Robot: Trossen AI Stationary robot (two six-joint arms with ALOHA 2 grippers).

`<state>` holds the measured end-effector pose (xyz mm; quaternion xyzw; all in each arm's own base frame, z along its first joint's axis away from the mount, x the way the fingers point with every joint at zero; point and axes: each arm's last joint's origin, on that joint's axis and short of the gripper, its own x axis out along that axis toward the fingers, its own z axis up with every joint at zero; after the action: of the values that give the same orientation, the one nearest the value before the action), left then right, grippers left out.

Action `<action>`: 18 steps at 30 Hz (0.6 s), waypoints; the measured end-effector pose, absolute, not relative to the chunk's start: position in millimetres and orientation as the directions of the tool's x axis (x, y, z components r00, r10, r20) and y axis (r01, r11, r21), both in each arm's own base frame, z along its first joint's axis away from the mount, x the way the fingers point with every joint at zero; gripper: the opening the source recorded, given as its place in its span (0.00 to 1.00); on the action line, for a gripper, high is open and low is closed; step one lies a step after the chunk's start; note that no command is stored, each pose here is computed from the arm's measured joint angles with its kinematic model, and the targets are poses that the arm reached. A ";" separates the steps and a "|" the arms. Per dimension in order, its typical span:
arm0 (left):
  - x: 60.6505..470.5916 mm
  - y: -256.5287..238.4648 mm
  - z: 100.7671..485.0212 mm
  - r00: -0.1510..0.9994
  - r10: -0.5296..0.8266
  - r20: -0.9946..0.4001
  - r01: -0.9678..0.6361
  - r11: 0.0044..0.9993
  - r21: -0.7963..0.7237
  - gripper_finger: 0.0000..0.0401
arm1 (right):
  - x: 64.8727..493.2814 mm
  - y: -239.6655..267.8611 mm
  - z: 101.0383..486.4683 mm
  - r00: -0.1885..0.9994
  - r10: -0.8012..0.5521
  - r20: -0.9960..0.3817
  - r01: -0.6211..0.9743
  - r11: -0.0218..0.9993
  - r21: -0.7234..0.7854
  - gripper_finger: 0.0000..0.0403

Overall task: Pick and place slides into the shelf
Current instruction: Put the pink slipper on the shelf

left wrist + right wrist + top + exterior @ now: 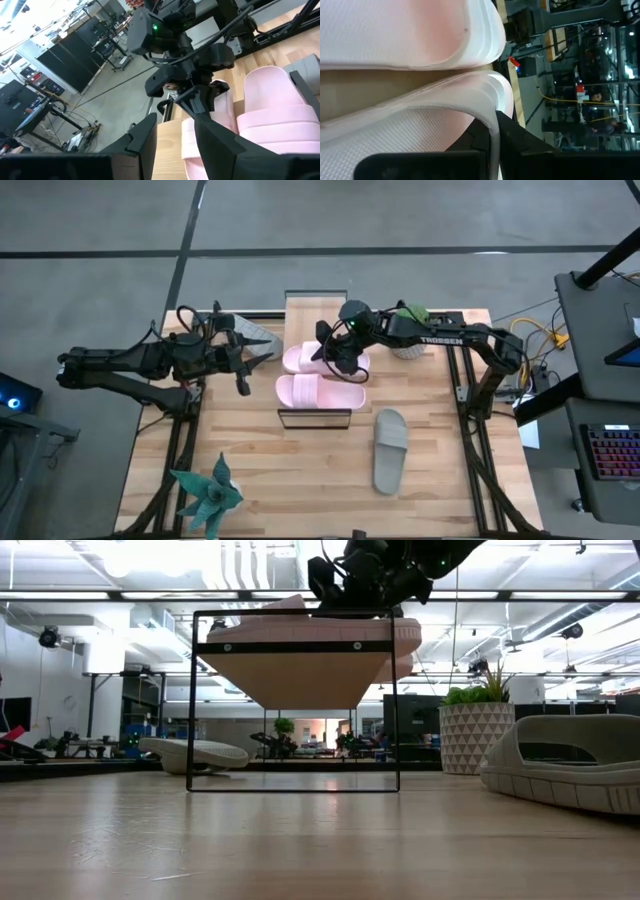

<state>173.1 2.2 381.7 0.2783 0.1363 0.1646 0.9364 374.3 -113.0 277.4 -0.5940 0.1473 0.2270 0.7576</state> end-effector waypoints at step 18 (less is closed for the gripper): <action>174.3 2.1 381.1 0.908 0.384 -0.167 -0.230 0.790 0.568 0.29 | 375.2 -109.8 278.2 0.853 0.212 -0.477 -0.519 0.249 -0.817 0.11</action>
<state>174.3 2.1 381.1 0.2791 0.1383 0.1640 0.9360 375.2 -109.8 278.2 -0.5658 0.1357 0.2349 0.7786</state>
